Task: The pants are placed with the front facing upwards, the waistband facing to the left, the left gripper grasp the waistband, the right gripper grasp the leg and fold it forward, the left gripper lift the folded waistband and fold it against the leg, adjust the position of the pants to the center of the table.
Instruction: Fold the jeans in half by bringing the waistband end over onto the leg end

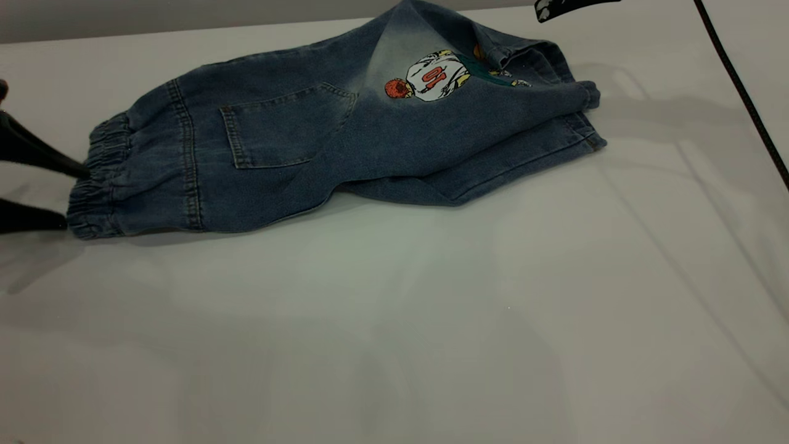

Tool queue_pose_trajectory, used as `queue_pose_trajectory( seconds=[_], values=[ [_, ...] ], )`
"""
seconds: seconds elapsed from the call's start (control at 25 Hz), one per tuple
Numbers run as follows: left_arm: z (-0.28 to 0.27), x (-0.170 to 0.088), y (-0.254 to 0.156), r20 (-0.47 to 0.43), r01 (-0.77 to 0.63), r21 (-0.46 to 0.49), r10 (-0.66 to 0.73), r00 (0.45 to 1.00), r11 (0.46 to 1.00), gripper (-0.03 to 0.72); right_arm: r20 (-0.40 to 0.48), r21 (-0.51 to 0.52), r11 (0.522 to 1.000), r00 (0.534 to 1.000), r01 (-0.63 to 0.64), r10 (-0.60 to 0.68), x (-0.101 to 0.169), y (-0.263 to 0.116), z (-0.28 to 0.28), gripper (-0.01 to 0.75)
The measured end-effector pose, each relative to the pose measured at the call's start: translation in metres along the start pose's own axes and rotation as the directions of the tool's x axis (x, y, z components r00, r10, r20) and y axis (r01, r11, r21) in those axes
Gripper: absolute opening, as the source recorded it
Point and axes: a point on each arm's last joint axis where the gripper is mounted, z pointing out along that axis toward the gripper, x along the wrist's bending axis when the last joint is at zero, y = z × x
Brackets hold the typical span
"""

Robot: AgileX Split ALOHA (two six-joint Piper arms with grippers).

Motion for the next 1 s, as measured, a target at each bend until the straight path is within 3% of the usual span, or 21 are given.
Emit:
queue_pose_trajectory(
  seconds=[0.2, 0.4, 0.84, 1.0],
  values=[
    [0.005, -0.002, -0.003, 0.059, 0.021, 0.088, -0.026, 0.998, 0.996, 0.438, 0.000, 0.000, 1.000, 1.000, 0.000, 0.000, 0.000, 0.000, 0.000, 0.517],
    [0.005, 0.003, -0.007, 0.009, 0.033, 0.137, -0.035, 0.999, 0.990, 0.438, -0.001, 0.001, 1.000, 1.000, 0.001, -0.001, 0.000, 0.000, 0.000, 0.517],
    [0.015, 0.004, 0.001, -0.080, 0.036, 0.039, -0.033, 0.996, 0.999, 0.438, 0.000, 0.001, 1.000, 1.000, 0.000, 0.000, 0.000, 0.000, 0.000, 0.517],
    [0.034, -0.001, 0.002, -0.069, 0.024, 0.089, -0.017, 0.997, 0.996, 0.438, -0.003, -0.001, 1.000, 1.000, -0.002, 0.002, 0.000, 0.000, 0.000, 0.517]
  ],
)
